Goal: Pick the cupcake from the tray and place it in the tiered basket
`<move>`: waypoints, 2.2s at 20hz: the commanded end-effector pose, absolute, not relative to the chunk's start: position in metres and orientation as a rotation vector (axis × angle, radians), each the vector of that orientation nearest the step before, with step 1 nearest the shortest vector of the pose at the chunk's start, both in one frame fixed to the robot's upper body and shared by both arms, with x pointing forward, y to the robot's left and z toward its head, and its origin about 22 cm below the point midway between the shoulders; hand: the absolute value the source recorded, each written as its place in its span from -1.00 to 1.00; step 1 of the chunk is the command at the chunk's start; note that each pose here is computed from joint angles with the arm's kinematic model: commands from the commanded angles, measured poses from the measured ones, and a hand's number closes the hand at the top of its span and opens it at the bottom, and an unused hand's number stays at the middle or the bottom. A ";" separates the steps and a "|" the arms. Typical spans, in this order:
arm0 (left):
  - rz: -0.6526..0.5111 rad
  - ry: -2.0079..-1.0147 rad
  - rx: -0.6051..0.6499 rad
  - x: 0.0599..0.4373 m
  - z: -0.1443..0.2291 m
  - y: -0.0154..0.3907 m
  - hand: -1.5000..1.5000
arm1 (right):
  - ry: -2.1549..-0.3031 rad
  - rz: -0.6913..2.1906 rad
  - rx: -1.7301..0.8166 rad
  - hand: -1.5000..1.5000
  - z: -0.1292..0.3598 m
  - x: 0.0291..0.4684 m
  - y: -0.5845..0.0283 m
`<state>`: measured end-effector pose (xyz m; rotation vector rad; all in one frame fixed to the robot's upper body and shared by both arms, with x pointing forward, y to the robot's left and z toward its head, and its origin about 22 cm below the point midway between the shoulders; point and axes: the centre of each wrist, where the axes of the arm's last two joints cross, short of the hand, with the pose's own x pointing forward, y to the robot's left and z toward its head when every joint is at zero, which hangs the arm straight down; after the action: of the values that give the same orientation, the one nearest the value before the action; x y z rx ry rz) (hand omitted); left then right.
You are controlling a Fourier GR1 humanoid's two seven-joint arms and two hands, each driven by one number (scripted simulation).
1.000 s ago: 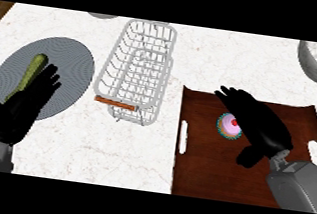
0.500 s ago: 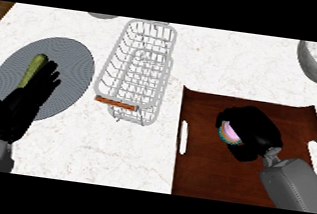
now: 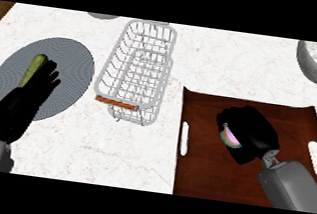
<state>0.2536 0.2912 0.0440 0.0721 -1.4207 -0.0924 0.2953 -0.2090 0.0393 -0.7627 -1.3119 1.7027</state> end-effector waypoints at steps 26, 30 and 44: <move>-0.086 -1.413 0.095 0.258 0.014 0.297 0.00 | -1.883 0.848 -0.693 1.00 0.233 0.243 -0.250; -0.100 -1.415 0.065 0.268 0.039 0.291 0.00 | -1.901 0.882 -0.641 1.00 0.248 0.249 -0.201; -0.112 -1.415 0.066 0.272 0.038 0.295 0.00 | -1.833 0.887 -0.589 1.00 0.268 0.294 -0.057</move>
<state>0.2608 0.2877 0.0314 0.0685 -1.4146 -0.1056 0.2811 -0.0832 0.2653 -0.5975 -1.8542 0.8709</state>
